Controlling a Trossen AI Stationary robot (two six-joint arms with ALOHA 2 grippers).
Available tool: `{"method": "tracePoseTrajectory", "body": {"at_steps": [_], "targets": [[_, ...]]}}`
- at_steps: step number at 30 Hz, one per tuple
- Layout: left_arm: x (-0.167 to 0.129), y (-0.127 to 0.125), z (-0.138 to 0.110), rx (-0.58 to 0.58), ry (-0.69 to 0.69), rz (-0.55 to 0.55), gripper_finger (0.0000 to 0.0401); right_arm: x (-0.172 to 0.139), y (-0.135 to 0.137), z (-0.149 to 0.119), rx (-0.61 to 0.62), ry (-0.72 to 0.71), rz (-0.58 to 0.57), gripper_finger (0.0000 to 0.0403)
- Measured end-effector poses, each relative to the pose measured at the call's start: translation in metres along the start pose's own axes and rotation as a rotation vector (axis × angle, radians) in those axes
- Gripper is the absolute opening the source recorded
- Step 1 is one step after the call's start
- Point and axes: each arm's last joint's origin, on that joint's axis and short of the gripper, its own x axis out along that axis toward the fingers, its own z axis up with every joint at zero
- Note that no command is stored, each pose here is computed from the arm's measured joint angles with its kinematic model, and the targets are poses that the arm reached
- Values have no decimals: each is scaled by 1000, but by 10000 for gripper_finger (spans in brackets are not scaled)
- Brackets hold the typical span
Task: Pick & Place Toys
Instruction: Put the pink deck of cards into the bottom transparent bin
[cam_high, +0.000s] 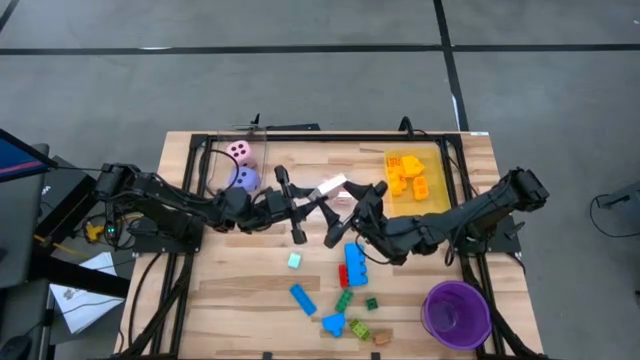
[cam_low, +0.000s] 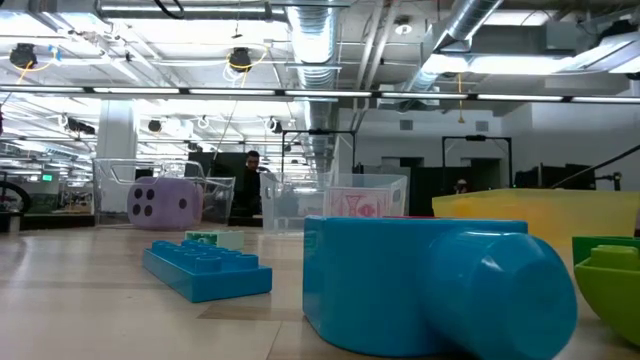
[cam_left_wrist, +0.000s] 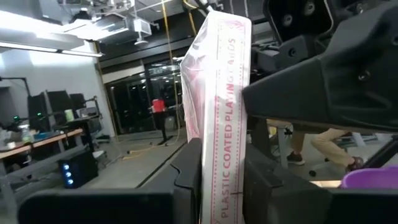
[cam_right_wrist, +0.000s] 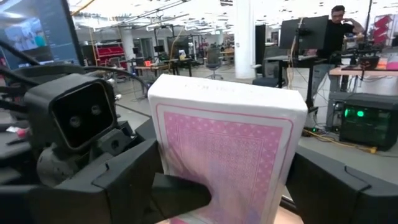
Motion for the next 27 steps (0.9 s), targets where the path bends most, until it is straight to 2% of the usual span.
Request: {"method": "tracePoseTrajectory", "body": {"at_steps": [7,12,17,21,25,27], "targets": [[0,0,1,15,-3,-2,56,-14,6,4,-112,-17,27,318],[-3,4,2,54,61,28,56,-37,11,8,-210,-10,-17,318],[-11,14,4,110,180,110,56,-72,19,8,-255,12,-42,318],[-16,21,1,145,279,100,56,-109,24,7,-257,34,-73,318],[-18,28,-6,181,354,85,56,-148,28,-1,-225,38,21,318],[-17,31,-15,191,410,40,56,-166,29,-1,-197,39,66,318]]}}
